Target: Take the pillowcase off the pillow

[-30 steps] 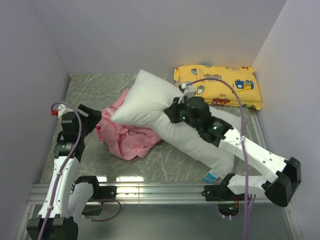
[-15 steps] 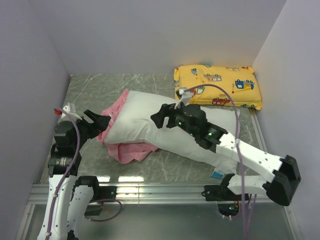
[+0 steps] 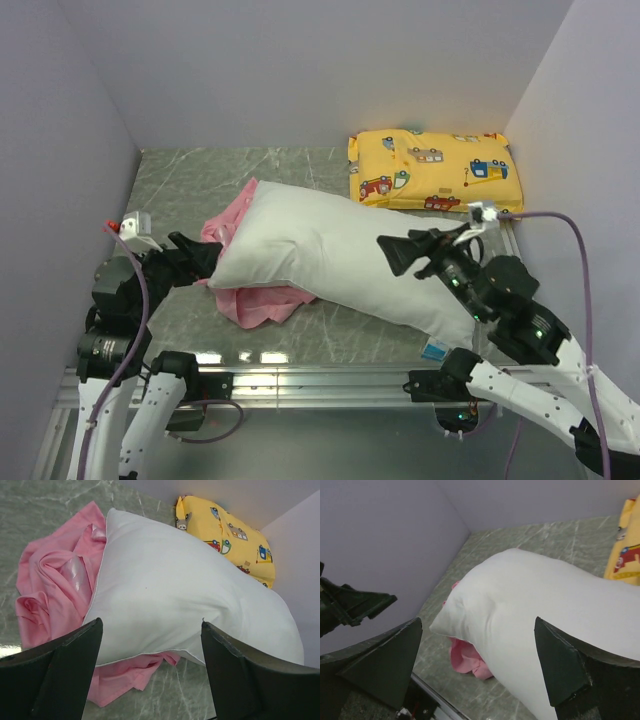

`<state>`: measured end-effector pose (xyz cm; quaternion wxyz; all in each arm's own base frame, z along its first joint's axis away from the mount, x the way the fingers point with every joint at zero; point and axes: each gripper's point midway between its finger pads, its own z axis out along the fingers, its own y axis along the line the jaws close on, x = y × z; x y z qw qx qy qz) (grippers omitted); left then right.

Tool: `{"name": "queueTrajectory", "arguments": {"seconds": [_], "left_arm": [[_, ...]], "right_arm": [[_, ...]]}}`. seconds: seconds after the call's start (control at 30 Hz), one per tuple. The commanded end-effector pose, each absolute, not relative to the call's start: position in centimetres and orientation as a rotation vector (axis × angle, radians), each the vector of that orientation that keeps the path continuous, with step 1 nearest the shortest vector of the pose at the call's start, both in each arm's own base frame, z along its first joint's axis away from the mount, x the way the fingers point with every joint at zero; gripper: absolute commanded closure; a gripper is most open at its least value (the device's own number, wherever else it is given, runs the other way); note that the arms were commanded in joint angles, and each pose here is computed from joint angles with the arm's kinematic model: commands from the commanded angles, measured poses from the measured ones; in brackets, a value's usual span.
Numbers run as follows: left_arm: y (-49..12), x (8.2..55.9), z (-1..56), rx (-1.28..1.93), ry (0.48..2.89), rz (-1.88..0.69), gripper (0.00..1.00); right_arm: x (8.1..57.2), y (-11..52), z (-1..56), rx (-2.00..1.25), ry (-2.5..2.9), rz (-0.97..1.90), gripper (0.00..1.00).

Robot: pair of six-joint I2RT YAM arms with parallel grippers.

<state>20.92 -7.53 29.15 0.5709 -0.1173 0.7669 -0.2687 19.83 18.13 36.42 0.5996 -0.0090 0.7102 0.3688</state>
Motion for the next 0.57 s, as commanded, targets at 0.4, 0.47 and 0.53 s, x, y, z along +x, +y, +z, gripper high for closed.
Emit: {"name": "queueTrajectory", "arguments": {"seconds": [0.4, 0.47, 0.53], "left_arm": [[-7.2, 18.6, 31.9, -0.188, 1.647, -0.617, 0.12], [-7.3, 18.6, 31.9, -0.18, 1.644, -0.624, 0.14], [-7.5, 18.6, 32.1, -0.173, 1.636, -0.63, 0.14]], "right_arm": [[18.1, 12.7, 29.2, 0.094, 1.76, 0.694, 0.0], [18.2, 12.9, 29.0, 0.088, 1.765, 0.693, 0.0], [18.2, 12.9, 28.8, 0.084, 1.769, 0.688, 0.0]]}}
